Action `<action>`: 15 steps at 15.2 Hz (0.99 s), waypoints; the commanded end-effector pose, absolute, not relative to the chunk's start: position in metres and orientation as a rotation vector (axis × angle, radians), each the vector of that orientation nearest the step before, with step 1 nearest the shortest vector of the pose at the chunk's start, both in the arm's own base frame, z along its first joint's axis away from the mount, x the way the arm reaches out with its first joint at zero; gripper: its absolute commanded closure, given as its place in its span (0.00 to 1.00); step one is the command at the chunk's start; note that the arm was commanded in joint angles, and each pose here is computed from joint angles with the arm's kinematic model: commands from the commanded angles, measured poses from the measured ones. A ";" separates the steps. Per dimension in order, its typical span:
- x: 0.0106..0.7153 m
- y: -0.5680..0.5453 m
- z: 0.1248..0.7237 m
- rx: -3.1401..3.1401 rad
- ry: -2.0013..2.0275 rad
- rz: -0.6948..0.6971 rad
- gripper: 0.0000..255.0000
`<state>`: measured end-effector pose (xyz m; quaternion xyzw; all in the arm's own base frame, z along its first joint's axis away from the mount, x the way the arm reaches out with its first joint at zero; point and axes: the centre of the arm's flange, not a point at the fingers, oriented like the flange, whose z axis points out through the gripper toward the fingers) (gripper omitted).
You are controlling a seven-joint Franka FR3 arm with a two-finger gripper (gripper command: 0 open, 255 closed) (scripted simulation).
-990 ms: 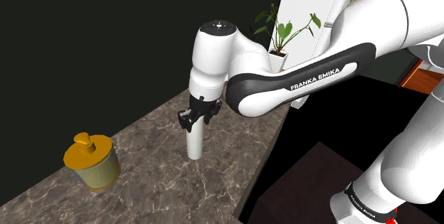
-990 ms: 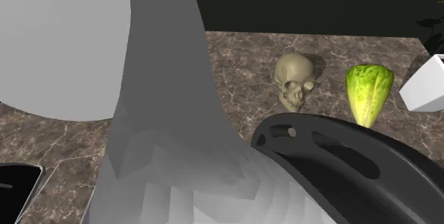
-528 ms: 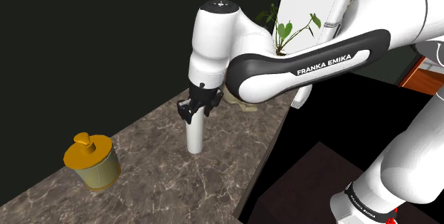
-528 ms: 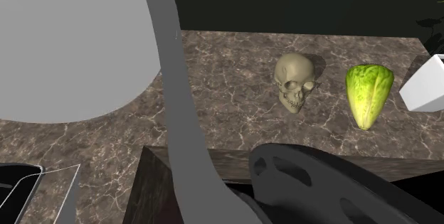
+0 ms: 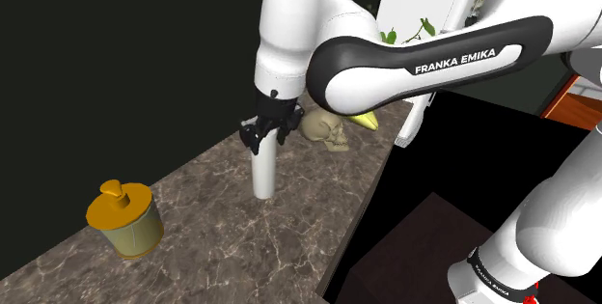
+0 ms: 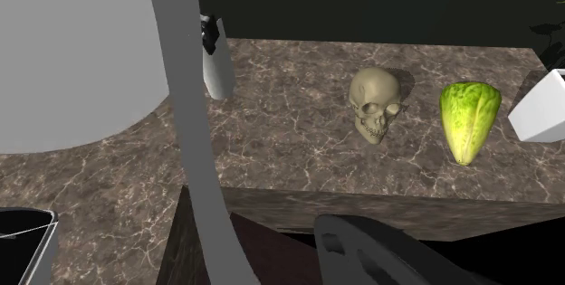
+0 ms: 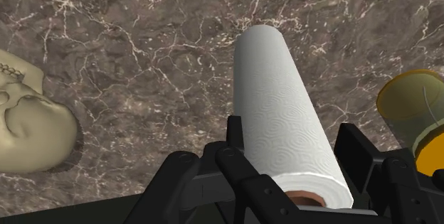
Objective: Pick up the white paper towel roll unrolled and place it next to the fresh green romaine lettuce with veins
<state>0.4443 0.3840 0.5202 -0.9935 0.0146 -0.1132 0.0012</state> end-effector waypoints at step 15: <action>0.445 0.383 0.605 -3.119 0.046 -0.355 1.00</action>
